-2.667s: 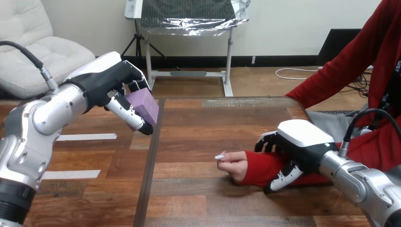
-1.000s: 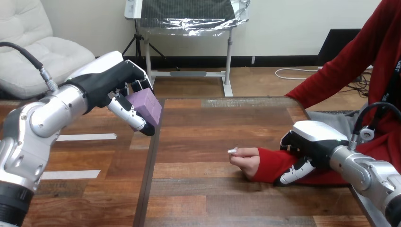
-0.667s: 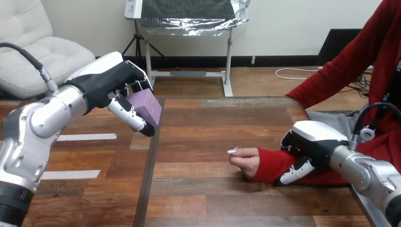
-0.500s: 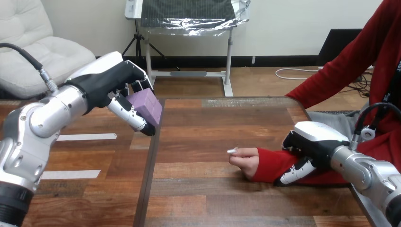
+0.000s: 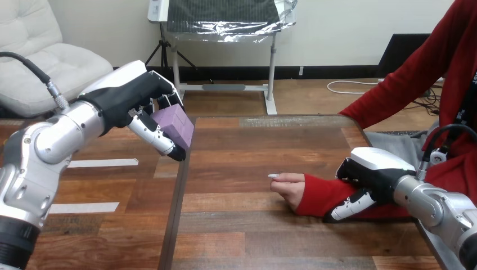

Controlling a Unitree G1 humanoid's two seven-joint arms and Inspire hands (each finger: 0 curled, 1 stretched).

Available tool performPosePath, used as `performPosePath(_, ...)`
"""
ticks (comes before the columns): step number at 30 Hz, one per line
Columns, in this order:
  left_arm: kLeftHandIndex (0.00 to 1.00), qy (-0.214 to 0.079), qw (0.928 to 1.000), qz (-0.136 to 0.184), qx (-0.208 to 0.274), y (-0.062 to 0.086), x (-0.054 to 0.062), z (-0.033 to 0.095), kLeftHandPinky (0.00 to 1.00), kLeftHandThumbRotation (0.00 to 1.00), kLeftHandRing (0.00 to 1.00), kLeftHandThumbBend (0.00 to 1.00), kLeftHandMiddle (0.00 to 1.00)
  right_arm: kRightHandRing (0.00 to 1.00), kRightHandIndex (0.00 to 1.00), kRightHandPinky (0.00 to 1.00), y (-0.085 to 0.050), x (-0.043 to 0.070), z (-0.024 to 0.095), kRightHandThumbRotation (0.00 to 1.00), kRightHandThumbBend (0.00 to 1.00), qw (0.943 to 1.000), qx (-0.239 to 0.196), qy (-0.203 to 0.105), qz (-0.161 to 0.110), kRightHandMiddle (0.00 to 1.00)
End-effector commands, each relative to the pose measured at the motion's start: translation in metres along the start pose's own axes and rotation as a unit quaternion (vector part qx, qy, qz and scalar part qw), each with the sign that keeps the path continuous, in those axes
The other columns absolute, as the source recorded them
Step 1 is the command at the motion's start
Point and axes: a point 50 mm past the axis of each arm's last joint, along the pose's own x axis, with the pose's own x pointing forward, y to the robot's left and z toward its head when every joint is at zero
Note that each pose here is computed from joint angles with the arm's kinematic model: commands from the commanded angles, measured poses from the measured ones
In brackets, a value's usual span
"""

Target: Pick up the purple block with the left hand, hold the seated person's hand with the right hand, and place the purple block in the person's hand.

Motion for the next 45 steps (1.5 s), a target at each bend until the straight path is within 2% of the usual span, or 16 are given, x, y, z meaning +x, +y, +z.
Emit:
performPosePath(1,0.38,-0.008,0.9987,0.049,-0.007,0.023,-0.002,0.003,0.15,0.00,0.20,0.85,0.28,0.30,0.34,0.28,-0.013,0.003,0.012,0.34,0.76,0.9989,0.012,-0.033,-0.031,0.35)
performPosePath(13,0.38,0.000,0.9987,0.050,-0.004,0.022,-0.001,0.002,0.15,0.00,0.21,0.84,0.29,0.29,0.32,0.27,-0.032,0.000,0.015,0.38,0.75,0.9966,0.023,-0.052,-0.060,0.33)
performPosePath(20,0.39,-0.005,0.9986,0.053,-0.003,0.022,-0.001,0.002,0.13,0.00,0.18,0.85,0.26,0.30,0.32,0.28,-0.042,-0.003,0.016,0.39,0.75,0.9943,0.034,-0.065,-0.078,0.34)
performPosePath(31,0.39,0.005,0.9987,0.051,-0.004,0.022,0.001,0.001,0.12,0.00,0.18,0.85,0.25,0.28,0.31,0.25,-0.057,-0.007,0.019,0.42,0.75,0.9920,0.036,-0.077,-0.093,0.32)
performPosePath(38,0.39,0.001,0.9987,0.051,-0.009,0.023,0.002,0.001,0.13,0.00,0.20,0.84,0.28,0.25,0.29,0.22,-0.066,-0.011,0.022,0.41,0.77,0.9884,0.042,-0.091,-0.114,0.30)
performPosePath(45,0.39,-0.002,0.9986,0.052,-0.011,0.023,0.004,0.000,0.11,0.00,0.16,0.84,0.24,0.24,0.28,0.21,-0.074,-0.015,0.025,0.41,0.77,0.9859,0.040,-0.103,-0.125,0.29)
